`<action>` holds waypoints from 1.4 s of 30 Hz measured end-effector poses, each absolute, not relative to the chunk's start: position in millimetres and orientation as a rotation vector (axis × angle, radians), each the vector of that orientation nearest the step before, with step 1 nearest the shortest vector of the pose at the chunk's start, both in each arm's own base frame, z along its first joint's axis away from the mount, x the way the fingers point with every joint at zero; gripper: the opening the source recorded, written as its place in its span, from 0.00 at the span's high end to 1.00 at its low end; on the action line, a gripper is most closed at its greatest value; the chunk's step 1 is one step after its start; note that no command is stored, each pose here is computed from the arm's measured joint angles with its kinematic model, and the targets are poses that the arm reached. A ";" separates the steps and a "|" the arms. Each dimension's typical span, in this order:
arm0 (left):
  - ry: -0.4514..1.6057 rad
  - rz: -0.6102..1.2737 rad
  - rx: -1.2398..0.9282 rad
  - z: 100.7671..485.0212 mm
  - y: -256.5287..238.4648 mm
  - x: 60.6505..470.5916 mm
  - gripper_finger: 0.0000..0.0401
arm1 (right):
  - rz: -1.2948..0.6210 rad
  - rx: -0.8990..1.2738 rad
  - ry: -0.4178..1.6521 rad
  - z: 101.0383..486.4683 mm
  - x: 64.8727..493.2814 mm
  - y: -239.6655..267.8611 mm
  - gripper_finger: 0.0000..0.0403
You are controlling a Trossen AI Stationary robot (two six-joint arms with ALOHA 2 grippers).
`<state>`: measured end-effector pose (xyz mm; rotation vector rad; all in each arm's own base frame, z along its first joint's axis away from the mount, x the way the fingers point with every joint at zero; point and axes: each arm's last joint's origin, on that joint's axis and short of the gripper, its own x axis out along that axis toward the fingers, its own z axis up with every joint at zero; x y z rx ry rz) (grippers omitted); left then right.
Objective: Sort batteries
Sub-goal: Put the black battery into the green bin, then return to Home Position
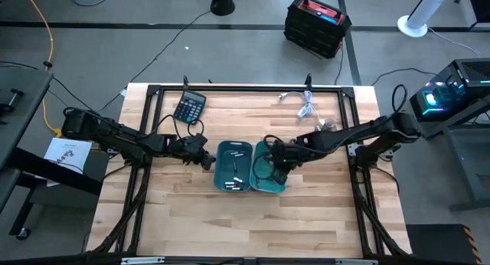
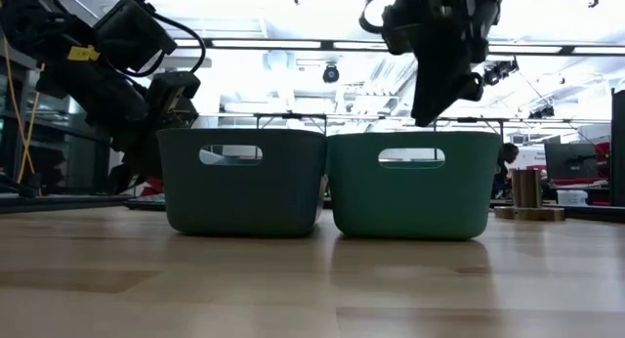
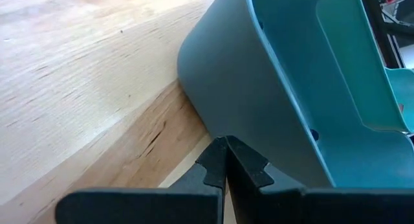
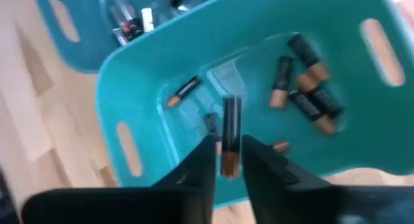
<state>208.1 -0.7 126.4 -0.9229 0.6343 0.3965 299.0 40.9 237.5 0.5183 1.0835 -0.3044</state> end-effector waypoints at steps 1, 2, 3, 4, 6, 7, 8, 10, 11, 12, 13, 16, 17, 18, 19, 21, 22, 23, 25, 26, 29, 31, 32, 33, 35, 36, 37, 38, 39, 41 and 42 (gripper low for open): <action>0.635 0.396 -0.922 126.4 -0.7 208.1 1.00 | -0.299 0.521 1.079 237.1 299.4 41.8 0.80; 0.635 0.395 -0.921 126.4 -0.7 208.1 1.00 | -0.304 0.519 1.076 237.1 299.5 41.4 0.76; 0.635 0.395 -0.920 126.4 -0.7 208.1 1.00 | -0.313 0.515 1.071 237.3 299.6 40.6 0.72; 0.636 0.394 -0.918 126.3 -0.7 208.1 1.00 | -0.322 0.512 1.065 238.2 299.7 39.5 0.68; 0.637 0.391 -0.909 126.3 -0.7 208.1 1.00 | -0.306 0.500 1.060 241.6 300.7 37.5 0.60; 0.639 0.387 -0.897 126.3 -0.6 208.1 1.00 | -0.286 0.497 1.068 243.6 300.7 36.4 0.57; 0.640 0.379 -0.885 126.8 0.0 208.0 1.00 | -0.270 0.498 1.085 244.6 300.1 35.3 0.55; 0.632 0.348 -0.855 131.2 2.4 207.0 1.00 | -0.252 0.497 1.130 244.2 297.3 33.1 0.53; 0.614 0.338 -0.837 135.0 4.6 206.3 1.00 | -0.260 0.494 1.149 243.7 295.6 32.1 0.53; 0.600 0.333 -0.816 138.8 6.8 204.8 1.00 | -0.267 0.491 1.161 244.2 293.6 31.2 0.53; 0.581 0.330 -0.796 143.8 9.8 202.5 1.00 | -0.276 0.482 1.169 244.7 291.9 30.8 0.53; 0.526 0.329 -0.738 159.4 18.0 192.7 1.00 | -0.285 0.448 1.191 248.9 284.7 29.5 0.55; 0.518 0.331 -0.715 164.2 20.1 188.0 1.00 | -0.288 0.444 1.192 251.1 282.2 29.3 0.56; 0.521 0.336 -0.691 167.7 21.8 182.4 1.00 | -0.294 0.437 1.189 253.3 279.9 28.8 0.58; 0.523 0.340 -0.670 171.0 23.0 177.0 1.00 | -0.303 0.430 1.181 256.2 277.4 28.2 0.61; 0.514 0.343 -0.650 178.1 24.1 165.9 1.00 | -0.331 0.412 1.158 262.8 271.8 26.5 0.68; 0.493 0.337 -0.650 182.4 23.9 161.5 1.00 | -0.348 0.407 1.139 266.7 269.0 25.6 0.74; 0.453 0.324 -0.651 188.2 23.7 157.9 1.00 | -0.368 0.396 1.120 270.2 266.3 24.5 0.80; 0.341 0.281 -0.656 200.9 21.8 155.1 1.00 | -0.421 0.398 1.065 277.1 260.2 22.3 0.93; 0.259 0.250 -0.658 207.5 20.5 154.7 1.00 | -0.457 0.410 1.037 280.0 257.2 21.1 0.96; -0.029 0.148 -0.657 219.6 16.0 153.9 1.00 | -0.531 0.473 0.946 289.7 246.2 19.6 0.96; -0.175 0.089 -0.657 219.2 13.0 150.5 1.00 | -0.562 0.507 0.890 295.9 237.0 21.2 0.99; -0.211 0.077 -0.662 216.0 11.9 148.3 1.00 | -0.572 0.520 0.868 298.2 232.2 22.1 0.99; -0.232 0.071 -0.673 211.8 11.0 146.2 1.00 | -0.576 0.536 0.846 300.6 227.3 23.0 0.99; -0.238 0.066 -0.690 200.7 9.5 141.9 1.00 | -0.583 0.581 0.801 304.1 217.6 23.7 0.99; -0.230 0.066 -0.698 195.6 9.2 140.3 1.00 | -0.585 0.606 0.774 305.5 212.9 23.3 1.00; -0.220 0.066 -0.710 190.8 8.6 138.6 1.00 | -0.581 0.633 0.743 306.8 208.8 23.1 1.00; -0.210 0.066 -0.722 185.7 8.2 136.7 1.00 | -0.577 0.660 0.708 308.5 205.3 22.6 1.00; -0.197 0.069 -0.726 181.2 7.8 135.2 1.00 | -0.570 0.681 0.674 310.0 202.6 22.0 1.00; -0.172 0.076 -0.703 179.1 7.6 134.7 1.00 | -0.536 0.717 0.599 312.7 198.8 21.4 1.00; -0.167 0.079 -0.686 178.9 7.7 134.1 1.00 | -0.518 0.730 0.564 312.7 197.6 21.2 1.00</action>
